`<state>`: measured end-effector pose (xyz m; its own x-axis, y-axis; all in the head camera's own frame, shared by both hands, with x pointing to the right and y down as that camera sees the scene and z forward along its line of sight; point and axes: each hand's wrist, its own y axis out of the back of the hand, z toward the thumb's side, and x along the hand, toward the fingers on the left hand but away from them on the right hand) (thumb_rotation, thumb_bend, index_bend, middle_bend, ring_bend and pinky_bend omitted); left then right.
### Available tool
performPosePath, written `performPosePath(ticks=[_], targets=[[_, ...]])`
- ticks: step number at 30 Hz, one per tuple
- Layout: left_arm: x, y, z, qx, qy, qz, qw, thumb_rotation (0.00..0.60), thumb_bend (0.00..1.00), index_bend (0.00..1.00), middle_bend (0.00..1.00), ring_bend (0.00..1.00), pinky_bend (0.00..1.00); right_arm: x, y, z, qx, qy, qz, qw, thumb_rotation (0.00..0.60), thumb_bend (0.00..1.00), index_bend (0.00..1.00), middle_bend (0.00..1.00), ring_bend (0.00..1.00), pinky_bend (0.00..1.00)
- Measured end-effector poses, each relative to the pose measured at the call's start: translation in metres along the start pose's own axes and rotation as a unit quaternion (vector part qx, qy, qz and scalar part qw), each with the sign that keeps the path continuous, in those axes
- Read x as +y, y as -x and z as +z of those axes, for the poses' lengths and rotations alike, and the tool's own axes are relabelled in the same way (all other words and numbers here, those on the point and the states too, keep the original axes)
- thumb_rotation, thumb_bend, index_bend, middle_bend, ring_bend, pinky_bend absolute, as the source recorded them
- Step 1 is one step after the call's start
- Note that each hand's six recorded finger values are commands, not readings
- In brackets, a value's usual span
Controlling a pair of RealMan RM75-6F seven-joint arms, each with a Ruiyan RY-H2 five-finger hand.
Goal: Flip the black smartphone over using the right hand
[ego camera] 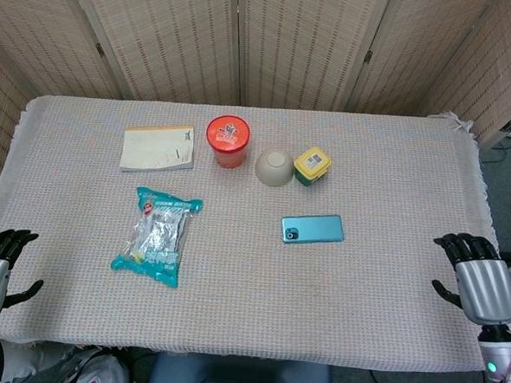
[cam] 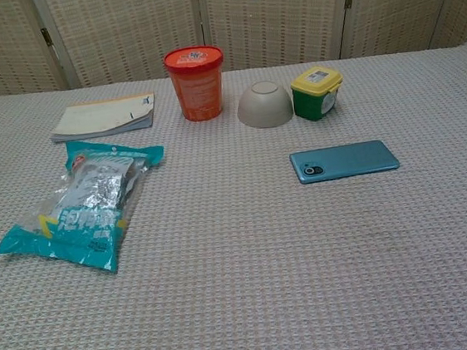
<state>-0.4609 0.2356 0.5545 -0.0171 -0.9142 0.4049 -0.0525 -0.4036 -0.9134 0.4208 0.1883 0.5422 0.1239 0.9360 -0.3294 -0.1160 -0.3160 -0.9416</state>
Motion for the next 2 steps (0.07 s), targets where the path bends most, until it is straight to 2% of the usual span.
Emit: performPosePath(ticks=[2], targets=[[0.001,0.000,0.004,-0.003,0.002,0.004,1.0000,0.600,0.20,0.23,0.22,0.16,0.25,0.001,-0.020,-0.006,-0.009,0.012,0.002,0.9999,0.600,0.06,0.29,0.28,0.24,0.26]])
